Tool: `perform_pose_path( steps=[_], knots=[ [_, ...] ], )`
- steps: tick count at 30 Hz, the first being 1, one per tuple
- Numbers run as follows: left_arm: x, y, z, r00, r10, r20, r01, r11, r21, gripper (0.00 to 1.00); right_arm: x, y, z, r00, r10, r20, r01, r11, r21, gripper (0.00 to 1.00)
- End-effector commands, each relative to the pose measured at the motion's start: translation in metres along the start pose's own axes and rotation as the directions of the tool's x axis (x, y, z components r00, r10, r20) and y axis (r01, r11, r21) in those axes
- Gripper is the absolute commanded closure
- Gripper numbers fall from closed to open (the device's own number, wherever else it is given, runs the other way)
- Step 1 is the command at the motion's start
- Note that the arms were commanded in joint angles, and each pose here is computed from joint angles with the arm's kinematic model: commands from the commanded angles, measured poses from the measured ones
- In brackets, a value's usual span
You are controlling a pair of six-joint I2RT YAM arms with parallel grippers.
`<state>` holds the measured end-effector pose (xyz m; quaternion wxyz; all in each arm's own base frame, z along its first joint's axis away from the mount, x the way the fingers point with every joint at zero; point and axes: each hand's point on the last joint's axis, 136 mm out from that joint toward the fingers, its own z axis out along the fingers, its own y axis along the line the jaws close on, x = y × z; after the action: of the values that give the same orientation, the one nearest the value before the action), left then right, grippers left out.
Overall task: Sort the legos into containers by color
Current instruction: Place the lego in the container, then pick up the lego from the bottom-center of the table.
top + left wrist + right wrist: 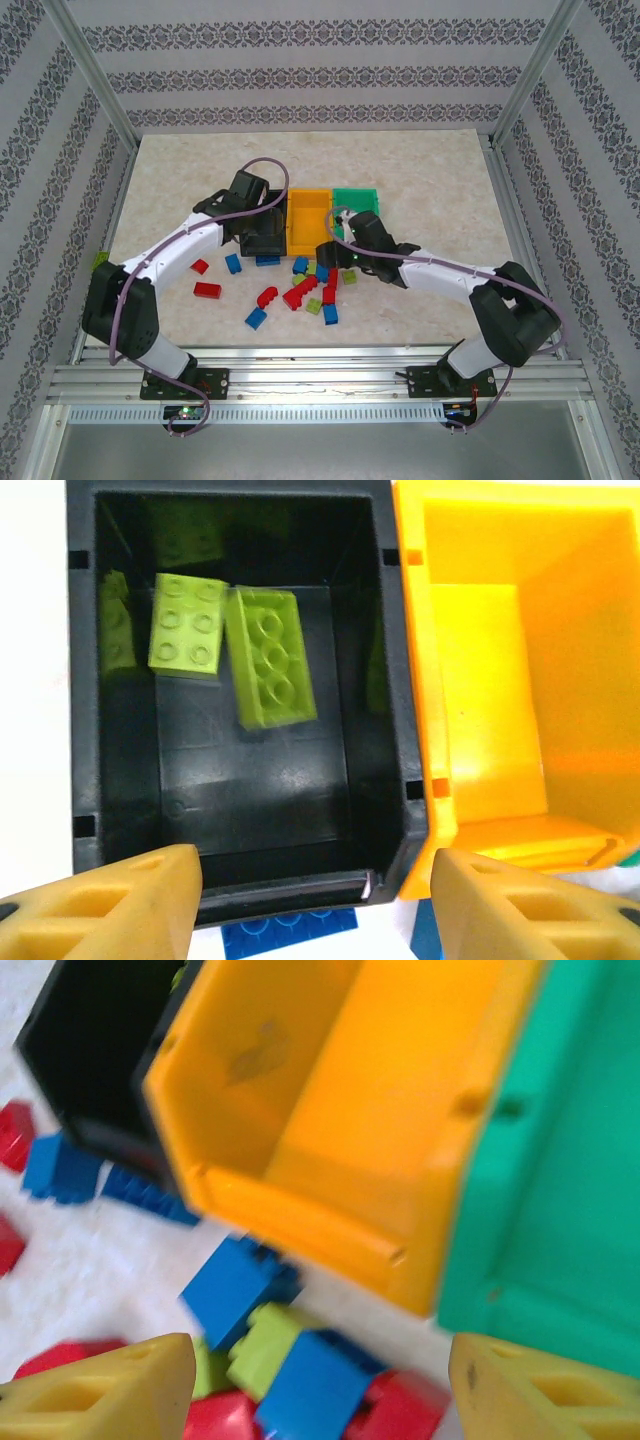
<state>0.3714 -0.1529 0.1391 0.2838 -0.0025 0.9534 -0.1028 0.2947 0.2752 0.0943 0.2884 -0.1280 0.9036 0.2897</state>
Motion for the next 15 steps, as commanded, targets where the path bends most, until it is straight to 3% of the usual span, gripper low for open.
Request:
perform_pose_path(
  steps=[1,5,15],
  knots=[
    [0.014,-0.008,-0.006,1.000,0.015,0.009,-0.016,0.995,0.099,0.38,0.046,0.004,-0.005,0.991,0.015,-0.135,-0.013,1.000,0.014,0.32],
    [0.039,-0.019,-0.007,0.999,0.034,0.011,-0.035,0.975,0.219,0.39,0.069,0.001,-0.009,0.975,-0.008,-0.221,0.025,0.997,0.074,0.34],
    [0.070,-0.002,-0.002,0.984,0.119,0.136,-0.148,0.964,0.222,0.40,0.100,0.048,-0.029,0.912,-0.188,-0.364,0.245,0.963,0.116,0.37]
  ],
)
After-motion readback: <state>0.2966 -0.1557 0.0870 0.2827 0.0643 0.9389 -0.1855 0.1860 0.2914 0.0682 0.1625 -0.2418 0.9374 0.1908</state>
